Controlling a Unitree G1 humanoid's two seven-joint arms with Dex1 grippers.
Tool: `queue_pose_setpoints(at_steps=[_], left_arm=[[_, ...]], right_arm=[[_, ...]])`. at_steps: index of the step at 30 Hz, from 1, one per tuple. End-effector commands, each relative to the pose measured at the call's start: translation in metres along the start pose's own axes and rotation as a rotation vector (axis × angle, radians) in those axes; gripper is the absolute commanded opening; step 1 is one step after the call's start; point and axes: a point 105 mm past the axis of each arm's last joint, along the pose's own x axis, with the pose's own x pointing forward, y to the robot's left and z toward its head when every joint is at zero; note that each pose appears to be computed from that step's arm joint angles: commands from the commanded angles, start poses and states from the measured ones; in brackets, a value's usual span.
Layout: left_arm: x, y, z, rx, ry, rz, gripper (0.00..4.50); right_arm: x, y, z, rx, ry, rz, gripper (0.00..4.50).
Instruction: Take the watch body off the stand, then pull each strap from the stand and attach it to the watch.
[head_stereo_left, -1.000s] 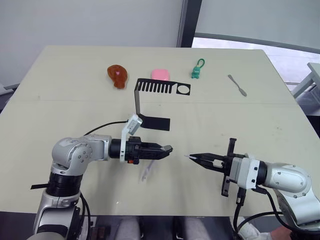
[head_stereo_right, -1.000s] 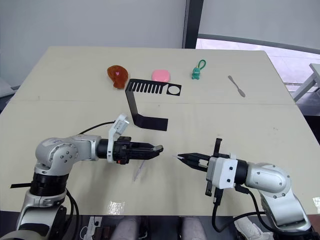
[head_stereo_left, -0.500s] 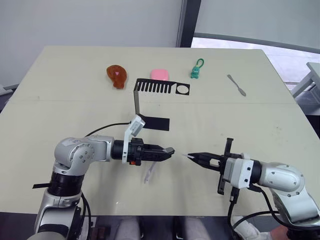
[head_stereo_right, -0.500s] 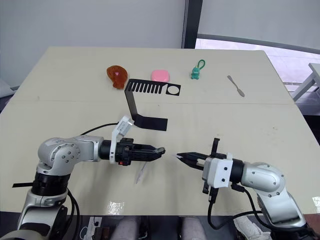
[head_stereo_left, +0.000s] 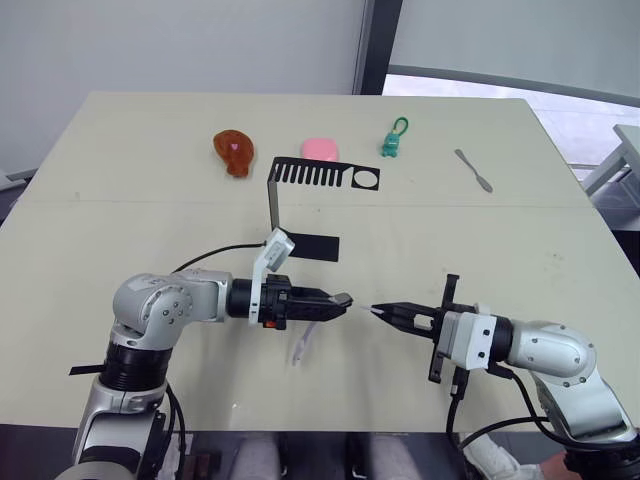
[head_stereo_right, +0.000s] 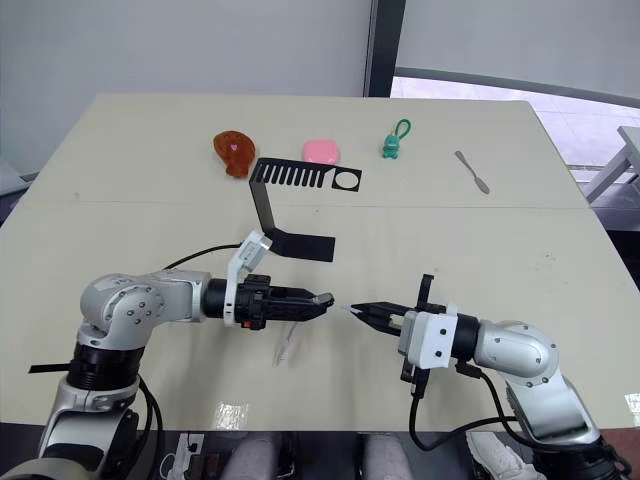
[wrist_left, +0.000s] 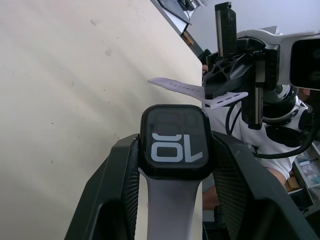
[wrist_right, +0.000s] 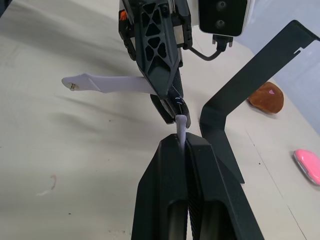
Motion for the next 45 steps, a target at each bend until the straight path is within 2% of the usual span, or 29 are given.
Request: queue_pose_setpoints(at_steps=[1, 45], left_arm=[[0.0035, -0.0085, 0.0041, 0.035, -0.005, -0.032, 1.60], [0.0088, -0.0096, 0.0023, 0.033, -0.004, -0.037, 1.60]], right_arm=[[0.0010, -0.0035, 0.0085, -0.040, -0.033, -0.025, 0.00], [0.0081, -0.0031, 0.0021, -0.048, -0.047, -0.008, 0.00]])
